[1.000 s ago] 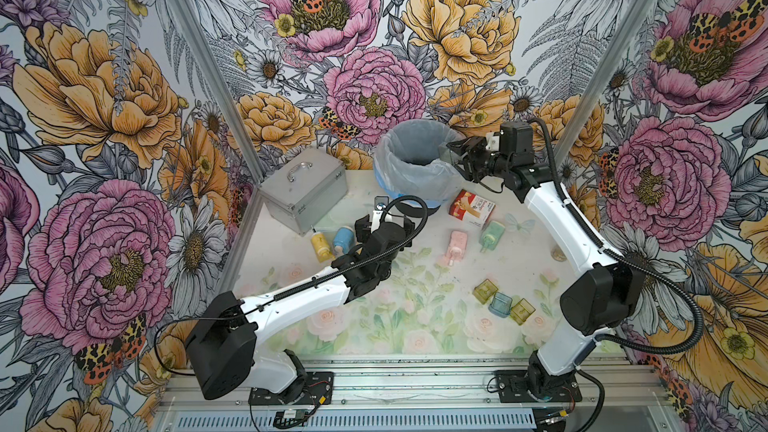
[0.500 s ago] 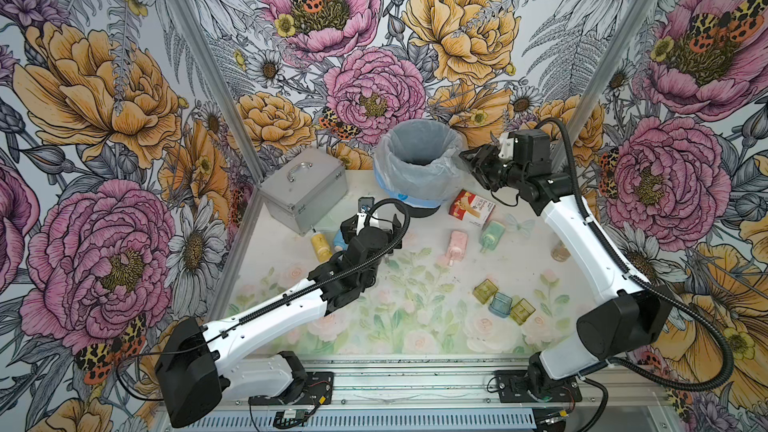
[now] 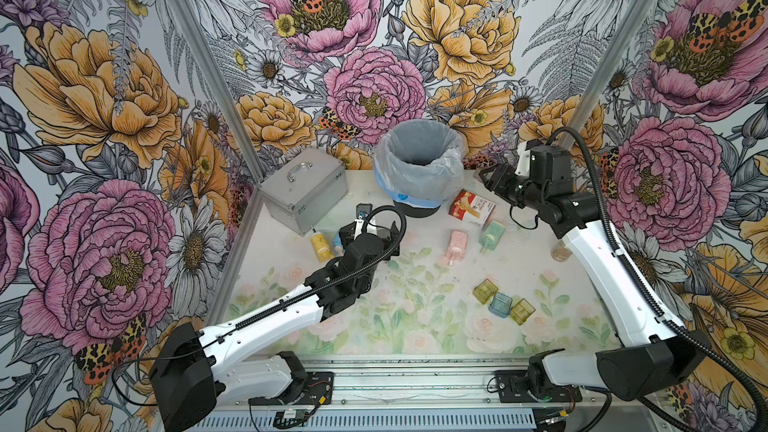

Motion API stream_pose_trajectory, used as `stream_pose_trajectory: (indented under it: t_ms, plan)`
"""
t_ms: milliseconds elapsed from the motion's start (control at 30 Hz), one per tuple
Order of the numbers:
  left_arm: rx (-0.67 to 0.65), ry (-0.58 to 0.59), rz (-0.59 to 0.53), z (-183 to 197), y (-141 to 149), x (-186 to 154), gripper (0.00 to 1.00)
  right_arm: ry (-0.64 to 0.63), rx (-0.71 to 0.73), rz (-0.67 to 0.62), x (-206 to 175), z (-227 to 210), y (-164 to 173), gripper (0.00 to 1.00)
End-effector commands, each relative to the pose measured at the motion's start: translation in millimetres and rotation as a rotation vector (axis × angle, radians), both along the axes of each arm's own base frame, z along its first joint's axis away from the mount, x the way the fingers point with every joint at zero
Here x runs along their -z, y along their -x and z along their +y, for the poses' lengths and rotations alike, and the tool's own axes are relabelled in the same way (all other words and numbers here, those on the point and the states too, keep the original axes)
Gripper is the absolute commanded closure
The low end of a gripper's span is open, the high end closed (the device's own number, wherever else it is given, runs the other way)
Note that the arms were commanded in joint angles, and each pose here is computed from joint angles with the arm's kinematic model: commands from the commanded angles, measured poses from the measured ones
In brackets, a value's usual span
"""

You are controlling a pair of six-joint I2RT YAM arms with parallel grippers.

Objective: Take out the pencil sharpener tray and clean the shavings
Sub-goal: Place the container at the center of the board.

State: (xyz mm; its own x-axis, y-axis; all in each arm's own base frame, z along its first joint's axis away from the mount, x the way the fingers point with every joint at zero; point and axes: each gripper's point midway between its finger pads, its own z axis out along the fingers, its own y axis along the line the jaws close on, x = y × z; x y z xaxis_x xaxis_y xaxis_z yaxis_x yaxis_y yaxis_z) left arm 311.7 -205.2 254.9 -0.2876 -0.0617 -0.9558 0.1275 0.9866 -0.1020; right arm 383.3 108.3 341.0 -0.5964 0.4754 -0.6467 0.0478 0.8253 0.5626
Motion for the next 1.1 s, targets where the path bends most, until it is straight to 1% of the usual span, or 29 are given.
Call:
stream_pose_trajectory:
  t_ms: [0, 100, 267, 467, 700, 967, 1067]
  plan:
    - [0.022, 0.073, 0.007, 1, 5, 0, 0.01, 0.118, 0.022, -0.020, 0, -16, 20, 0.70]
    - [0.039, 0.095, 0.018, 2, 11, 4, 0.01, 0.157, 0.037, -0.011, 9, -26, 37, 0.70]
    - [0.054, 0.066, 0.031, 5, 16, 3, 0.01, 0.213, 0.054, 0.004, 23, -40, 63, 0.69]
    - [0.076, 0.083, 0.042, 6, 23, 3, 0.01, 0.247, 0.064, 0.042, 47, -50, 86, 0.69]
    - [0.102, 0.086, 0.066, 2, 29, 10, 0.01, 0.277, 0.102, 0.100, 75, -63, 108, 0.69]
    - [0.124, 0.064, 0.071, -6, 26, 22, 0.01, 0.286, 0.111, 0.178, 111, -67, 122, 0.69]
    - [0.133, 0.056, 0.068, -10, 24, 25, 0.01, 0.287, 0.130, 0.183, 120, -71, 128, 0.69]
